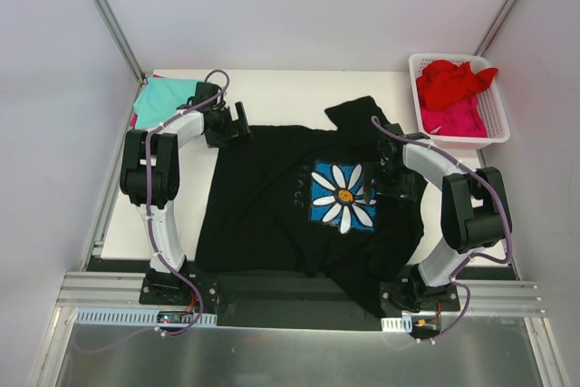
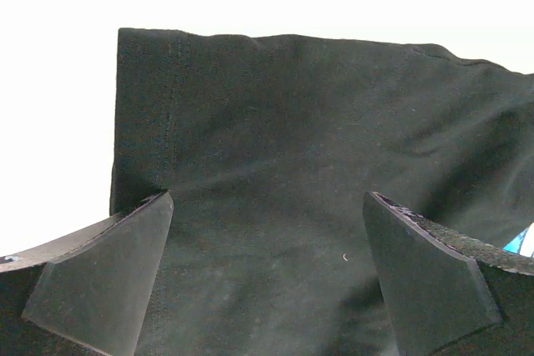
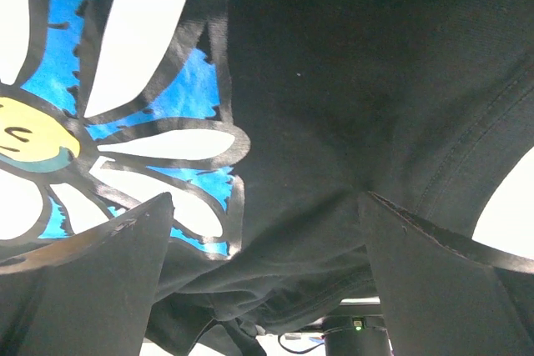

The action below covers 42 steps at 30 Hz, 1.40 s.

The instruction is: Fold and stack the t-shirts

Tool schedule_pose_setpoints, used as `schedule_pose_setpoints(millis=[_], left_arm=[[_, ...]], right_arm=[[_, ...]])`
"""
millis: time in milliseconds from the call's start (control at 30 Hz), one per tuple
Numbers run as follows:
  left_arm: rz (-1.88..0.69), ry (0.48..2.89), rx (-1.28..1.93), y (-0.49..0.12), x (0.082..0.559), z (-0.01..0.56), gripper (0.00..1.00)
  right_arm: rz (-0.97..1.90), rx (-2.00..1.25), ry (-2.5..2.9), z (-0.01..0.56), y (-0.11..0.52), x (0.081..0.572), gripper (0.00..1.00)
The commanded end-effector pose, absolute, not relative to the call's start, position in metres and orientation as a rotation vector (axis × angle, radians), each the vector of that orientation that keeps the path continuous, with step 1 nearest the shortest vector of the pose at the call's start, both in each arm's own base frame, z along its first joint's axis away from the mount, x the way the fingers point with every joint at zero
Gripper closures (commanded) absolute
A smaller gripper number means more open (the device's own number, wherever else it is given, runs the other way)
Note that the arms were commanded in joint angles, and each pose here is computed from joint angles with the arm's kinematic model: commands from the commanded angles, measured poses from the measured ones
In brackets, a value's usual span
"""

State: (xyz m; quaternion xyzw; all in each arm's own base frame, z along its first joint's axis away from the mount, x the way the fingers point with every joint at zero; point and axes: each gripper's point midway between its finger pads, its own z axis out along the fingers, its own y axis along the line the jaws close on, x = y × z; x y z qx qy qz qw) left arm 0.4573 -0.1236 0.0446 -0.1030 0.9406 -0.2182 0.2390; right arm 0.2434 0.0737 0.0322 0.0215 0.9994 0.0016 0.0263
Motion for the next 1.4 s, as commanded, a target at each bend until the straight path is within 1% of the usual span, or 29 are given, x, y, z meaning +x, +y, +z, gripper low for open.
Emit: schedule_pose_setpoints(millis=[0, 333, 433, 467, 533, 633, 767, 900, 967, 1067, 1200, 1233, 1367], left_arm=[[-0.385, 2.630, -0.306, -0.090, 0.453, 0.036, 0.01], [-0.307, 2.638, -0.325, -0.073, 0.455, 0.034, 0.01], [-0.328, 2.637, -0.326, -0.075, 0.455, 0.035, 0.01], [-0.328, 2.637, -0.326, -0.075, 0.455, 0.035, 0.01], [-0.325, 2.637, -0.329, -0.075, 0.455, 0.036, 0.01], [-0.323, 2.629, -0.326, -0.074, 0.457, 0.038, 0.01], [-0.312, 2.616, -0.319, -0.073, 0.457, 0.044, 0.01], [-0.296, 2.605, -0.315, -0.070, 0.460, 0.049, 0.01], [-0.288, 2.609, -0.311, -0.069, 0.459, 0.050, 0.01], [-0.269, 2.608, -0.312, -0.067, 0.459, 0.051, 0.01], [-0.260, 2.607, -0.310, -0.066, 0.460, 0.052, 0.01], [-0.253, 2.610, -0.310, -0.065, 0.459, 0.051, 0.01], [-0.225, 2.604, -0.314, -0.059, 0.460, 0.054, 0.01]], right_arm=[[0.017, 0.054, 3.066, 0.047, 0.073, 0.244, 0.04], [0.015, 0.056, 3.070, 0.043, 0.073, 0.246, 0.04], [0.172, 0.047, 3.041, 0.051, 0.091, 0.249, 0.04], [0.364, -0.008, 2.996, 0.057, 0.112, 0.255, 0.04], [0.592, -0.020, 2.919, 0.076, 0.136, 0.260, 0.04], [0.751, -0.056, 2.844, 0.085, 0.155, 0.271, 0.04], [0.759, -0.050, 2.844, 0.074, 0.156, 0.279, 0.04], [0.707, -0.012, 2.893, 0.052, 0.149, 0.280, 0.04], [0.631, 0.021, 2.927, 0.038, 0.138, 0.280, 0.04], [0.452, 0.051, 2.953, 0.028, 0.118, 0.282, 0.04], [0.258, 0.055, 2.966, 0.025, 0.096, 0.290, 0.04], [0.155, 0.067, 2.955, 0.027, 0.085, 0.297, 0.04], [-0.030, 0.072, 2.971, 0.029, 0.063, 0.297, 0.04]])
